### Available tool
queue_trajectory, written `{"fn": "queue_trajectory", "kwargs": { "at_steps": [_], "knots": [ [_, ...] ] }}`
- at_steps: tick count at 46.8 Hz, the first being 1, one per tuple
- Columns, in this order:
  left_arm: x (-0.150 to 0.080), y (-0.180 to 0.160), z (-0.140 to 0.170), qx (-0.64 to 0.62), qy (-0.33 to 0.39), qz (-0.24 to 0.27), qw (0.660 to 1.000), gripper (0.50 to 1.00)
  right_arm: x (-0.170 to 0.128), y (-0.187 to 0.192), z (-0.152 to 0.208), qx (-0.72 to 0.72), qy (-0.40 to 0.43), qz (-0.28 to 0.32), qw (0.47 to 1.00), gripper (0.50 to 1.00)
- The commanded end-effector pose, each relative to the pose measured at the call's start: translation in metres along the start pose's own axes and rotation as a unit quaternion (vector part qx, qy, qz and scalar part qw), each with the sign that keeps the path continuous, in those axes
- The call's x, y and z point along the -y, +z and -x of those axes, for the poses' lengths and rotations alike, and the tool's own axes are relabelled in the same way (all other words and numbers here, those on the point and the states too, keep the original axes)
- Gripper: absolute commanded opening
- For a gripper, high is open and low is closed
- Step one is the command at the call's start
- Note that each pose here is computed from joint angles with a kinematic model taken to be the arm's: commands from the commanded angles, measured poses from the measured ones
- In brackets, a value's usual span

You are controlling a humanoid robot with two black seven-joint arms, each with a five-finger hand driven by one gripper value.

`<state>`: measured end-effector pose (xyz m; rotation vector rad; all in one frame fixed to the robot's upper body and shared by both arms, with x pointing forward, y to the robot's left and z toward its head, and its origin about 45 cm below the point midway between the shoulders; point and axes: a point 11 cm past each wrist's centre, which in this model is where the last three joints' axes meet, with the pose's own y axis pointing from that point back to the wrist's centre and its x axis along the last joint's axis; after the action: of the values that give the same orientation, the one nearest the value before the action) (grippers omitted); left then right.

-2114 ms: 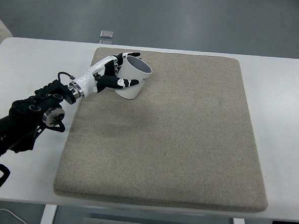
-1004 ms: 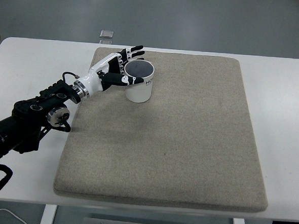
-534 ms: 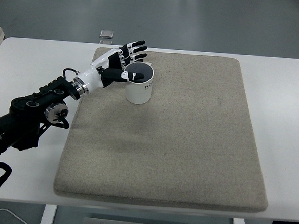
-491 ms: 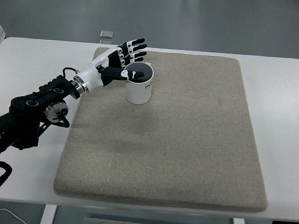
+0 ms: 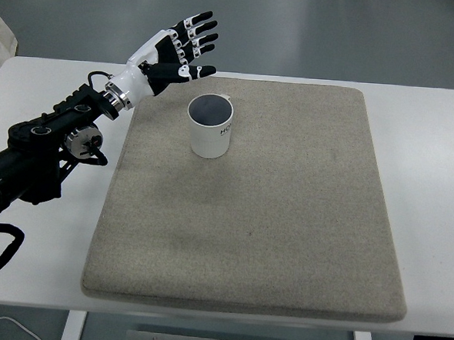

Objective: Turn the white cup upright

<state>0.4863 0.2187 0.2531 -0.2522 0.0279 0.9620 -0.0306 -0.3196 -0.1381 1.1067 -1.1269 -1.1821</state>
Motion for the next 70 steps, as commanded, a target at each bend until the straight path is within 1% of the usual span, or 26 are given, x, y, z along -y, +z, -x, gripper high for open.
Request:
{"fn": "queue_trajectory", "kwargs": {
  "at_steps": [1, 13, 18, 27, 28, 32, 37, 40, 44, 46, 53, 63, 70],
  "knots": [
    [0.004, 0.007, -0.002, -0.011, 0.010, 0.013, 1.000, 0.992, 0.000, 0.000, 0.001, 0.000, -0.001, 0.000, 1.000, 0.930],
    [0.008, 0.023, -0.022, -0.098, 0.097, 0.081, 0.987, 0.994, 0.000, 0.000, 0.000, 0.000, 0.000, 0.000, 1.000, 0.930],
    [0.008, 0.024, -0.030, -0.098, 0.147, 0.088, 0.980, 0.994, 0.000, 0.000, 0.000, 0.000, 0.000, -0.001, 1.000, 0.930],
    [0.009, 0.017, -0.034, -0.074, 0.207, 0.076, 0.973, 0.994, 0.000, 0.000, 0.001, 0.000, -0.001, 0.000, 1.000, 0.930],
    [0.009, 0.014, -0.034, -0.075, 0.211, 0.070, 0.972, 0.994, 0.000, 0.000, 0.001, 0.000, -0.001, 0.000, 1.000, 0.930],
    [0.008, -0.002, -0.035, -0.078, 0.228, 0.011, 0.971, 0.994, 0.000, 0.000, 0.001, 0.001, -0.001, -0.001, 1.000, 0.930],
    [0.006, -0.016, -0.036, -0.085, 0.243, -0.037, 0.966, 0.994, 0.000, 0.000, 0.001, 0.000, -0.001, 0.000, 1.000, 0.930],
    [0.004, -0.021, -0.039, -0.100, 0.252, -0.050, 0.961, 0.994, 0.000, 0.000, 0.001, 0.001, -0.001, 0.000, 1.000, 0.930],
    [0.001, -0.023, -0.045, -0.152, 0.273, -0.055, 0.949, 0.994, 0.000, 0.000, 0.001, 0.000, -0.001, 0.000, 1.000, 0.930],
    [-0.001, -0.027, -0.046, -0.170, 0.279, -0.066, 0.943, 0.994, 0.000, 0.000, 0.001, 0.001, -0.001, 0.000, 1.000, 0.930],
    [-0.005, -0.037, -0.046, -0.192, 0.289, -0.099, 0.933, 0.994, 0.000, 0.000, 0.001, 0.001, -0.001, 0.000, 1.000, 0.930],
    [-0.008, -0.033, -0.054, -0.273, 0.306, -0.081, 0.908, 0.994, 0.000, 0.000, 0.001, 0.001, -0.001, 0.000, 1.000, 0.930],
    [-0.011, -0.034, -0.055, -0.301, 0.306, -0.072, 0.900, 0.994, 0.000, 0.000, 0.001, 0.001, -0.001, 0.000, 1.000, 0.930]
  ]
}}
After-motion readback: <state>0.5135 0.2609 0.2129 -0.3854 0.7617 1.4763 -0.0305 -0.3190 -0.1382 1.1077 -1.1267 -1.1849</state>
